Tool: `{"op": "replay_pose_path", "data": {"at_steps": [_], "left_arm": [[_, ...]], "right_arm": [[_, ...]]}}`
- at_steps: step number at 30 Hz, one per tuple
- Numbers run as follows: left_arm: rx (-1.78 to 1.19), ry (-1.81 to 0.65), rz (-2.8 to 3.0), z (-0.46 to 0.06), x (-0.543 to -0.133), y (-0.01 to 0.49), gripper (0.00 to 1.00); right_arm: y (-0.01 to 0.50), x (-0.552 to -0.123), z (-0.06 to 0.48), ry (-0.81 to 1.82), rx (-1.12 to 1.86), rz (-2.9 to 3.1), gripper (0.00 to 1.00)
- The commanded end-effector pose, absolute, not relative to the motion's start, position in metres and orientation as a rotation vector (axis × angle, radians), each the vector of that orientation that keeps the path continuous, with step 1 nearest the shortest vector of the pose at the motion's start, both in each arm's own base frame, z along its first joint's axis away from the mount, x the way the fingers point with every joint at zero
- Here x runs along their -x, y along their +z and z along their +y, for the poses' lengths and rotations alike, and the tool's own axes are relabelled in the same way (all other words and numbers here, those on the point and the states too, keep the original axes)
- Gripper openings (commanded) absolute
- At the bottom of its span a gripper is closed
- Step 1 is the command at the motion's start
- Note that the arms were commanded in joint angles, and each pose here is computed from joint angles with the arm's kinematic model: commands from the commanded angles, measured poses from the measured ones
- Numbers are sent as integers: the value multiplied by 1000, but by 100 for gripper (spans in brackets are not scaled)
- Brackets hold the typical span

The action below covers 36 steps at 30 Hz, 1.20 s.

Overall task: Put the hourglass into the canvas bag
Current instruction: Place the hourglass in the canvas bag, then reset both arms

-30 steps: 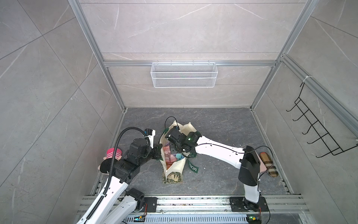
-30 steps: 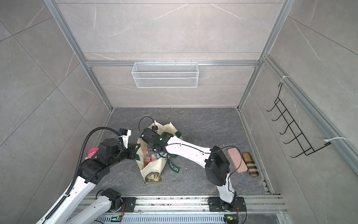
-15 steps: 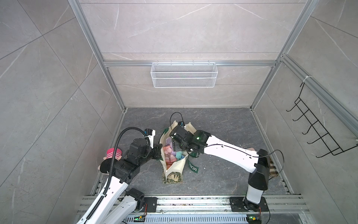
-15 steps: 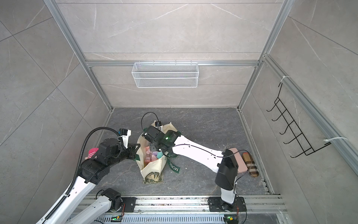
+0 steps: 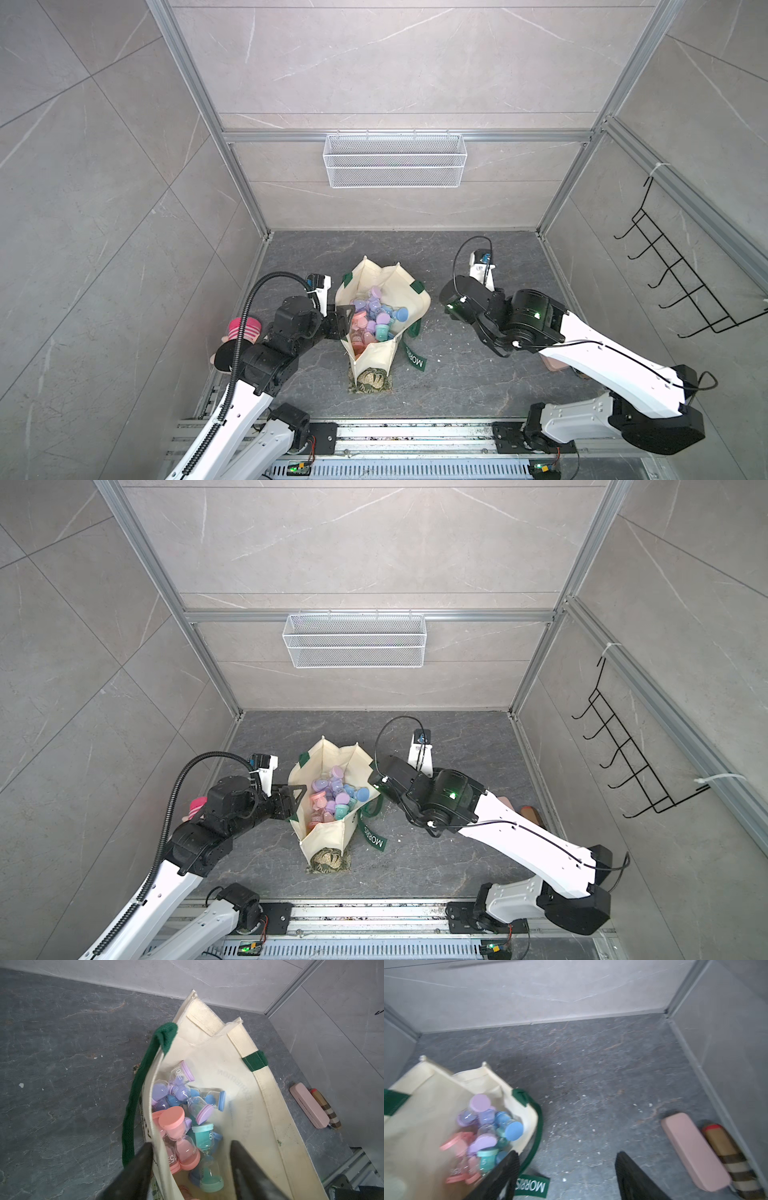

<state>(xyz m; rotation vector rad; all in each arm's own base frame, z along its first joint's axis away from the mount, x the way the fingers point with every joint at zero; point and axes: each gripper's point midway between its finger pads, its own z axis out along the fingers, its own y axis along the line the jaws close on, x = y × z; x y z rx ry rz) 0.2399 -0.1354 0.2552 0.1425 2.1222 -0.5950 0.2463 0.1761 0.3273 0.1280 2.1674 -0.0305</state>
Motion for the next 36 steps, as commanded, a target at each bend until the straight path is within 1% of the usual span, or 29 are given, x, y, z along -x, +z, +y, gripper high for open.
{"op": "replay_pose_path", "data": {"at_steps": [1,6,7,9,12,14,17,18,19,20,21,23,25,26,28,29,32,34,36], "left_arm": [[-142,-603,2015,-134,-244,296,100],[-96,-539,2020,-125,-250,315,100],[-68,-480,2024,-116,-253,319,100],[-22,-318,2030,-94,-260,324,100],[44,-40,2007,-60,-273,337,99],[108,141,1982,-37,-286,344,99],[201,298,1972,-10,-306,341,99],[189,336,1964,-3,-318,332,99],[202,386,1945,7,-329,322,99],[225,463,1934,21,-339,308,99],[233,537,1935,33,-349,284,99],[246,559,1932,48,-363,242,98],[323,537,1907,65,-366,192,96],[352,513,1916,72,-362,166,97],[363,490,1939,74,-355,130,100],[362,460,1931,71,-356,123,100],[251,332,1974,49,-374,111,100],[259,270,1980,50,-378,107,100],[315,258,1932,61,-374,101,100]], "right_arm": [[335,-242,130,-259,-204,2070,76],[345,-240,109,-351,-231,1991,78],[348,-238,104,-363,-244,1973,78],[350,-231,85,-376,-314,1940,91],[342,-233,78,-333,-296,1916,93],[326,-239,68,-269,-335,1929,94],[298,-253,54,-255,-376,1876,95],[291,-260,57,-277,-351,1819,96],[280,-264,56,-317,-332,1787,99],[273,-266,52,-351,-360,1746,100],[260,-268,47,-381,-373,1743,100],[232,-283,34,-402,-384,1792,100],[197,-293,15,-410,-432,1864,100],[181,-296,5,-451,-451,1885,100],[166,-302,-12,-531,-472,1904,100],[169,-304,-18,-567,-491,1899,100],[165,-322,-22,-547,-425,1860,100],[145,-331,-29,-513,-411,1909,100],[124,-340,-27,-486,-327,1915,100]]}}
